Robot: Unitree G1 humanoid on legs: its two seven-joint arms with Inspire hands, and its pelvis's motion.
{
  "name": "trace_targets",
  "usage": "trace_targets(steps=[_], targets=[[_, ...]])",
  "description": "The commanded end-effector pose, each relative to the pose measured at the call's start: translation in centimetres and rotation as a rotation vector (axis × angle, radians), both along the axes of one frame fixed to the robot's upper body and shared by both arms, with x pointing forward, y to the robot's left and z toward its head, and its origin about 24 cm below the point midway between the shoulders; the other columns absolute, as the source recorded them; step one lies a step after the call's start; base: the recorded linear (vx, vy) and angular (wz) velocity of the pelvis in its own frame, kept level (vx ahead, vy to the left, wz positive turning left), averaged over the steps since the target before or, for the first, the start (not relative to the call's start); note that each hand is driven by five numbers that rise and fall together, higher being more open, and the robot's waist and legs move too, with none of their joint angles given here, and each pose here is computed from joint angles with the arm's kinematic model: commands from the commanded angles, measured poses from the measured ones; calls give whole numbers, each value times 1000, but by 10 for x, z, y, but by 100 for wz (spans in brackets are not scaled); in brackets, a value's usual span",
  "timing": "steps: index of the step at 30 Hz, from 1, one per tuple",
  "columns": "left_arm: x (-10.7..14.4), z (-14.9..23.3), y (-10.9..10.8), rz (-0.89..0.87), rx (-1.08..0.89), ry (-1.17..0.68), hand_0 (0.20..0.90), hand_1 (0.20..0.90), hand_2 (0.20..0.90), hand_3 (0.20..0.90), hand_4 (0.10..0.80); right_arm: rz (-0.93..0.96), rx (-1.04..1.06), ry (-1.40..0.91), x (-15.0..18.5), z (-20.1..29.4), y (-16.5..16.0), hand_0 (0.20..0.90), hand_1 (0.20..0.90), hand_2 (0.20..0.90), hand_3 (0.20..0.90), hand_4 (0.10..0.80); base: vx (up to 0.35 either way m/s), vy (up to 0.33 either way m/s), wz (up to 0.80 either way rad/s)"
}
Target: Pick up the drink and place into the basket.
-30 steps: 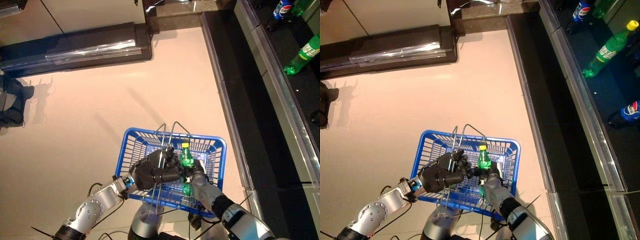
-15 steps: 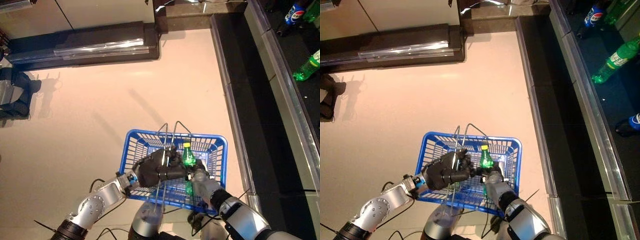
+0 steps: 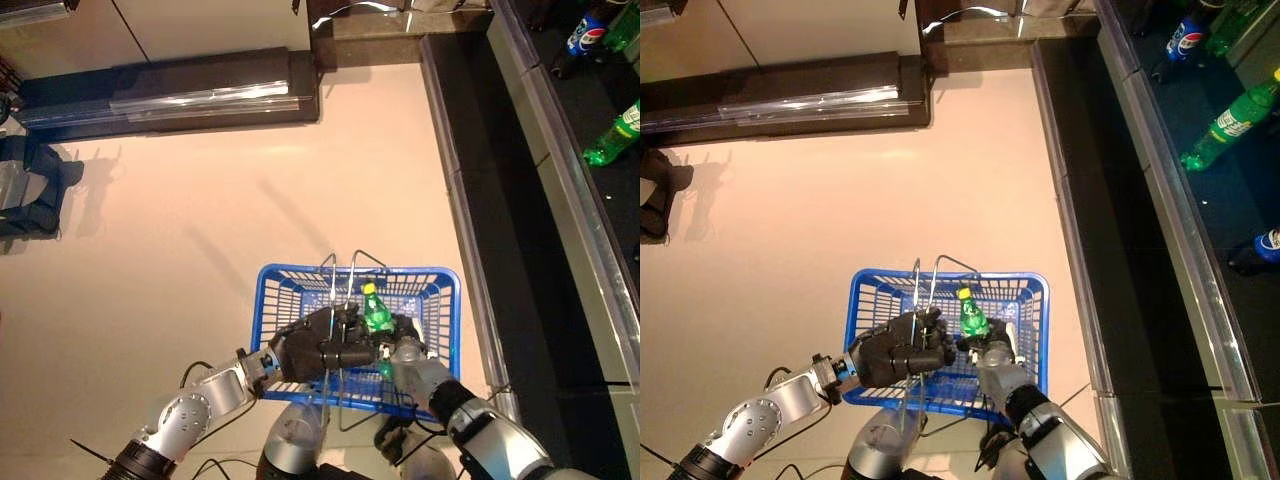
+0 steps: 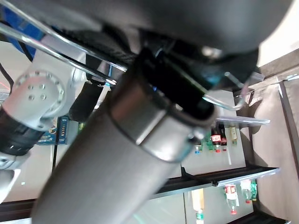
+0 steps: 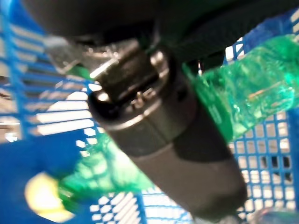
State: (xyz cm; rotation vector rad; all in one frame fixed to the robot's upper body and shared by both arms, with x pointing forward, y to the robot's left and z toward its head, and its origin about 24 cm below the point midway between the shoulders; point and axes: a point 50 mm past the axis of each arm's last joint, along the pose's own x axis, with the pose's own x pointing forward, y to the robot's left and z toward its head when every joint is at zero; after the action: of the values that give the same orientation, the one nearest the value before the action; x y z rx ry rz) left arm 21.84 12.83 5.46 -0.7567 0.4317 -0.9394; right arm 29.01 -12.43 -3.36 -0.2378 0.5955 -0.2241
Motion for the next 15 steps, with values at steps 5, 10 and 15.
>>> trace_targets(steps=[5,10,15], targets=[[-24,115,-15,-167,-630,-517,300,300,300,200,100,10,-166,-275,7,44,-12,900,900,900,900,800,3,-3,-2],[-25,112,-6,-102,-631,-519,300,300,300,200,100,110,-187,-538,3,96,-18,900,900,900,900,800,9,8,-2],[-26,107,2,-45,-636,-512,300,300,300,200,100,190,-225,-712,-10,134,-32,900,900,900,900,800,32,30,-7]])
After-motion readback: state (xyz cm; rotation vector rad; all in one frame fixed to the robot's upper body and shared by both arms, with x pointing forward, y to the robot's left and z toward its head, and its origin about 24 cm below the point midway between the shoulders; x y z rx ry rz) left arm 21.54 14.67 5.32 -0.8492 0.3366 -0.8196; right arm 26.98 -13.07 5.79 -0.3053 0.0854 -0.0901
